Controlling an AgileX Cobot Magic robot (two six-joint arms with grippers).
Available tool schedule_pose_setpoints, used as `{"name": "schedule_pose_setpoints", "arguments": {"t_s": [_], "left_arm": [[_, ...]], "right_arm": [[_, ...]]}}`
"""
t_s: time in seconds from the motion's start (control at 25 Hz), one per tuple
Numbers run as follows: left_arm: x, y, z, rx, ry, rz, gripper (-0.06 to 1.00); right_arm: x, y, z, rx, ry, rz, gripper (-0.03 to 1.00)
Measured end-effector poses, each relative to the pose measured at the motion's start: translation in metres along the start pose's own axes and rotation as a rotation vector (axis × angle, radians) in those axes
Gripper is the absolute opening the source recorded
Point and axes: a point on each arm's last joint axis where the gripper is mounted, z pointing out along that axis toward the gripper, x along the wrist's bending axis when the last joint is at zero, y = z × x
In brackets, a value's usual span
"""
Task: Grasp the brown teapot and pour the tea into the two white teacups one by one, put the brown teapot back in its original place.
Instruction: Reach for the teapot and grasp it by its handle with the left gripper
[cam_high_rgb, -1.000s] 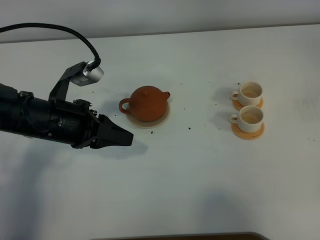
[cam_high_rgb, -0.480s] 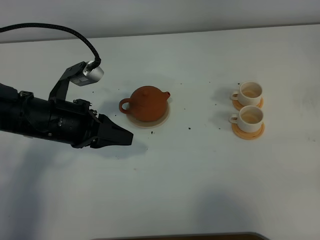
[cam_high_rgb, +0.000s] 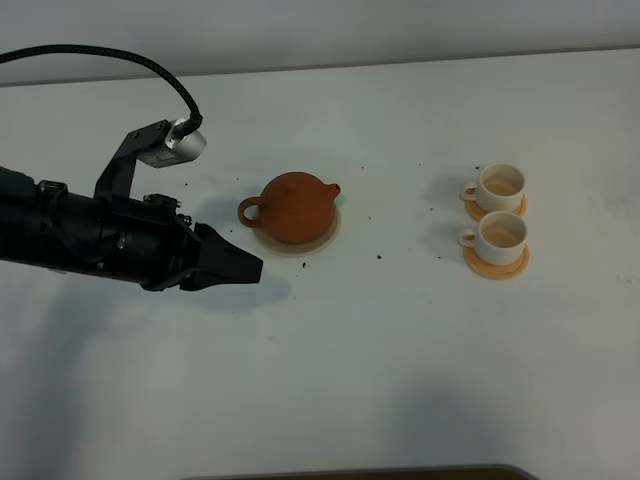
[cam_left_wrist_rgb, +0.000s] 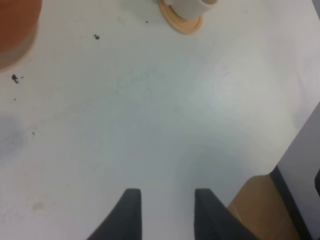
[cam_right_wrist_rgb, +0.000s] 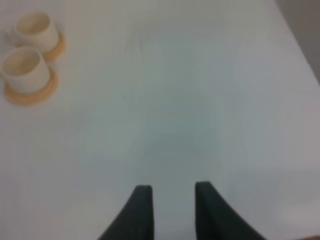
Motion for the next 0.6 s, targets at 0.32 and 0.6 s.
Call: {"name": "schedule_pose_setpoints", "arguments": {"t_s": [0.32,0.6], "left_arm": [[0.0026,0.0016,-0.0001,-0.018,0.028,0.007,0.3],[0.003,0.0019,-0.0001,-0.021,0.034,0.021,0.3]], "right_arm": [[0.0003,-0.0047,-0.0069,-0.053,-0.003,-0.001,0.24],[0.0003,-0.0047,-0.007,-0.054,-0.003,0.001,0.24]]}}
